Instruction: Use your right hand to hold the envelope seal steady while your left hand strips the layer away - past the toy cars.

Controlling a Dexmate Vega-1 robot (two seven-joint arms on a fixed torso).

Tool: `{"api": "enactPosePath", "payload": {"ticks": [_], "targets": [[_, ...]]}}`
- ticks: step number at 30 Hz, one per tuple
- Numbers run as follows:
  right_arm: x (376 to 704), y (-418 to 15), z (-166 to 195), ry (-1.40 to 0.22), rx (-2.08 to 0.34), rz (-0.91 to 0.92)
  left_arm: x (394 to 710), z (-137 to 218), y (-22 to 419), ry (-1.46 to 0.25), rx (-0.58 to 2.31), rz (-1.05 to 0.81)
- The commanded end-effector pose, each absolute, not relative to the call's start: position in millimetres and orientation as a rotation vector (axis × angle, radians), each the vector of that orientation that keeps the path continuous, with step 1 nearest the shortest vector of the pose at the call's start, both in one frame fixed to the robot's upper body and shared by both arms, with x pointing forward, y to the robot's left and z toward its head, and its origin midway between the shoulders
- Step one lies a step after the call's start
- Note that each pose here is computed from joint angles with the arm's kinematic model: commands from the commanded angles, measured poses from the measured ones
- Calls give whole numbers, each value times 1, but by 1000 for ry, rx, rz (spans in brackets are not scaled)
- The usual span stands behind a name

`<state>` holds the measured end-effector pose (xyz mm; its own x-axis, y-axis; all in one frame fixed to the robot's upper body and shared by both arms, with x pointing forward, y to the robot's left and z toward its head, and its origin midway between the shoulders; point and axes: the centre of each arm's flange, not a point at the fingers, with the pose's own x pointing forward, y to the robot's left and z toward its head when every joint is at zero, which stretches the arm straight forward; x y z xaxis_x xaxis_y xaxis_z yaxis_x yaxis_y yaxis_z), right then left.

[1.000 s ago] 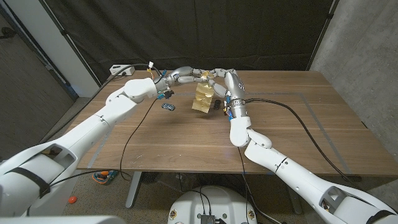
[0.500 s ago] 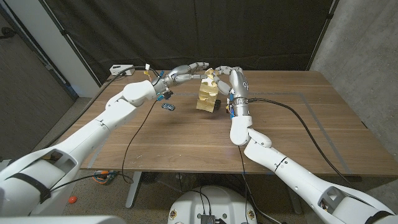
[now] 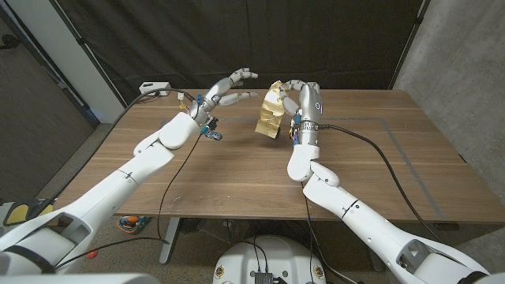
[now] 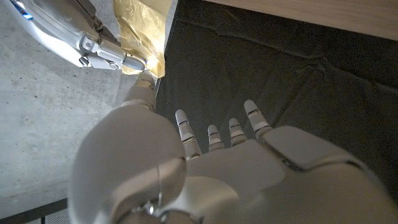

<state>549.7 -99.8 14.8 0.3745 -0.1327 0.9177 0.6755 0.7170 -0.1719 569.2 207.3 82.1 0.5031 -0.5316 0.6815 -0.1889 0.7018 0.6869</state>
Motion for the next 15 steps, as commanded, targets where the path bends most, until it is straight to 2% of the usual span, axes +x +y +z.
{"api": "enactPosePath", "payload": {"ticks": [1, 9, 15], "targets": [[543, -98, 21, -1023, -594, -680, 540, 76, 198, -1156, 933, -194], [535, -90, 37, -973, -597, -695, 529, 66, 194, -1195, 1006, -138], [523, -85, 47, -970, -618, -718, 534, 55, 196, -1180, 997, -99]]}}
